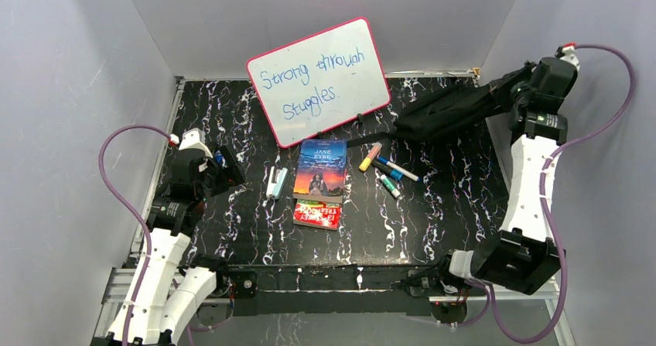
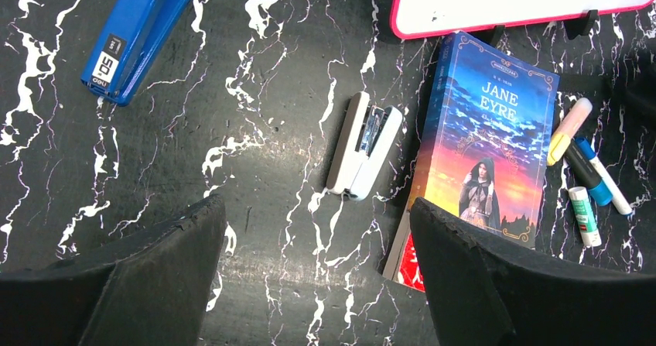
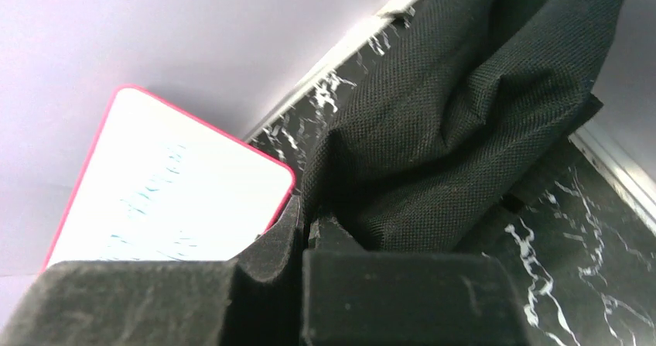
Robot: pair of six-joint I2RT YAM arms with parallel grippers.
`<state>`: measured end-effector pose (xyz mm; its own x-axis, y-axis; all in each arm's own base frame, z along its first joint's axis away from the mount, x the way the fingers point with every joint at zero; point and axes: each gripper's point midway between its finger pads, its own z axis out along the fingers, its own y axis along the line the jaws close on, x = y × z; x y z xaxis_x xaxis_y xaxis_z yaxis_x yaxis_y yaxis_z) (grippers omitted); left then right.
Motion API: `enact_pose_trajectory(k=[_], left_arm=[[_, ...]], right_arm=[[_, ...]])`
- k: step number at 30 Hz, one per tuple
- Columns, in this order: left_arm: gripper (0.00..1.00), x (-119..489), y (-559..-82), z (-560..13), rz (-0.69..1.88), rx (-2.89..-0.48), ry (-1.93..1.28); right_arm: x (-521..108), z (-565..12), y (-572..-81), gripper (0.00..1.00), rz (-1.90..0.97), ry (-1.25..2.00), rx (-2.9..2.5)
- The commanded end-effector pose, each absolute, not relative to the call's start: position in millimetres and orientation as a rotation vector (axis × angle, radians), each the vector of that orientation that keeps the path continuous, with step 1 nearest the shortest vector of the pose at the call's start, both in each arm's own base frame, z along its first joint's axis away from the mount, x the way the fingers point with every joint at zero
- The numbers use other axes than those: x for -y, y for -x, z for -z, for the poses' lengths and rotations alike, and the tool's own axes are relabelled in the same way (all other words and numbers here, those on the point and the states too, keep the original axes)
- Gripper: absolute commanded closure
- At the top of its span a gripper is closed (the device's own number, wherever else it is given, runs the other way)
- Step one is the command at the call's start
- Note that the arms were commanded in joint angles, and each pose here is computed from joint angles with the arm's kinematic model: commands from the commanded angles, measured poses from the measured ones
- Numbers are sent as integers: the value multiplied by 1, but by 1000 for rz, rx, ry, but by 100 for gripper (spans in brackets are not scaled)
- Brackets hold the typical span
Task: Pack the student bag
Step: Pick up the student bag at the center of the board, then place the student bag at the center of the board.
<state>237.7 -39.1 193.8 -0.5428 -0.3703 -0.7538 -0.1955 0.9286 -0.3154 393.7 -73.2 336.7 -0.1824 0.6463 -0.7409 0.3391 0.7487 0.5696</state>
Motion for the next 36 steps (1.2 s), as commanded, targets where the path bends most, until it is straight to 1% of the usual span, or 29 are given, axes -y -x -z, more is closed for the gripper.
enact_pose_trajectory(k=[1, 5, 12, 16, 21, 23, 26, 29, 33, 36], left_arm=[[15, 39, -239, -195, 242, -2149, 391], [15, 38, -239, -195, 240, -2151, 392], [15, 38, -238, -197, 243, -2141, 392], [15, 38, -238, -197, 242, -2142, 393], [15, 37, -238, -198, 241, -2137, 399], [15, 38, -238, -200, 246, -2132, 397], [14, 40, -238, -206, 260, -2122, 386], [14, 38, -237, -224, 264, -2100, 419], [15, 28, -229, -271, 265, -2003, 501], [14, 14, -215, -307, 235, -1905, 566]], right_arm=[[61, -461, -392, 100, -380, -534, -1530], [45, -510, -386, 100, -440, -414, -1452], [11, -572, -371, 100, -591, -243, -1359], [-15, -595, -357, 100, -724, -149, -1338], [-54, -601, -347, 100, -826, -81, -1356], [-82, -598, -348, 100, -849, -35, -1380], [-146, -584, -353, 100, -923, 75, -1448], [-206, -574, -346, 100, -988, 179, -1483], [-281, -569, -324, 100, -1037, 318, -1486], [-337, -563, -297, 100, -1094, 444, -1492]])
